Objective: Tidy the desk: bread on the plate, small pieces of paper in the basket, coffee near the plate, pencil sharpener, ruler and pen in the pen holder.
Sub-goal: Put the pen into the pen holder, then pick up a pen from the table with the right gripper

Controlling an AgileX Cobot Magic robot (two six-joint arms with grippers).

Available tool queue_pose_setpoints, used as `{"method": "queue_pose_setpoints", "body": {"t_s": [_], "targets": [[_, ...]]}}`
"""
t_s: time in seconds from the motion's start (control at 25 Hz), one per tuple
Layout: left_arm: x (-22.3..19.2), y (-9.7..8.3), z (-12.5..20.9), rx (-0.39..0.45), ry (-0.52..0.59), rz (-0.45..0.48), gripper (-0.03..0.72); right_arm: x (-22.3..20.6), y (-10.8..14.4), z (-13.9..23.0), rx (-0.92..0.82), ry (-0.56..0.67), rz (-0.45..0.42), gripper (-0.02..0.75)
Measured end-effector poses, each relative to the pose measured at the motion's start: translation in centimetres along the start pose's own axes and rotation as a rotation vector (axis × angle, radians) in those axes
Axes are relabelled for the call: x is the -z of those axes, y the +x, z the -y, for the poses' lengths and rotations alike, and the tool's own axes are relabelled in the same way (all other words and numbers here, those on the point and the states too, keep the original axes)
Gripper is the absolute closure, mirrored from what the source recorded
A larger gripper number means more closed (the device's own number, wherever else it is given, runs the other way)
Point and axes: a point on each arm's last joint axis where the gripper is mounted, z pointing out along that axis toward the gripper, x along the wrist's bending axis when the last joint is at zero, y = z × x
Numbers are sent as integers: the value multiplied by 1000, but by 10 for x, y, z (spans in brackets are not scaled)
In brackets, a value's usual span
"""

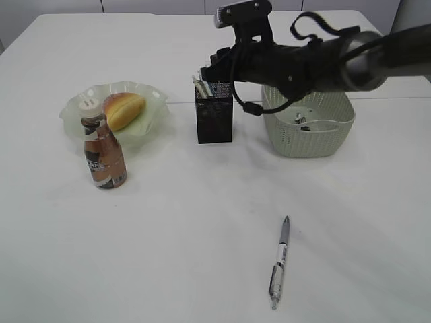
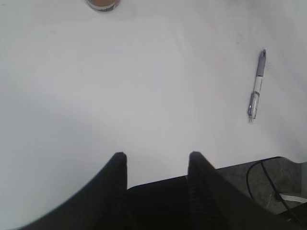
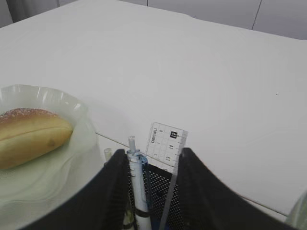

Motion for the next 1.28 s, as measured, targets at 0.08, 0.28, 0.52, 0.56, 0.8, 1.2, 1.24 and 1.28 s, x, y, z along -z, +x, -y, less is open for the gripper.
{"method": "queue_pose_setpoints", "body": {"t_s": [0.08, 0.28, 0.52, 0.56, 0.8, 1.2, 1.24, 1.28], "targets": [[0, 0, 0, 0, 0, 0, 380, 13, -2, -15, -7, 54, 7, 447], [0, 0, 0, -1, -1, -2, 380, 59, -6, -53, -58, 238, 22, 447], [0, 0, 0, -1, -1, -3, 380, 121, -10, -92, -184, 391, 53, 447], [0, 0, 0, -1, -1, -3, 380, 132, -10, -98, -210, 407, 60, 447], [0, 0, 0, -1, -1, -3, 380, 169, -10, -99, -371, 627, 127, 447], [0, 0, 0, -3, -1, -3, 380, 158, -6, -54, -543, 970, 262, 447], [0, 0, 0, -3, -1, -3, 380, 152, -5, -47, -554, 999, 272, 447], [0, 0, 0, -3, -1, -4, 380, 146, -4, -39, -562, 1026, 277, 447]]}}
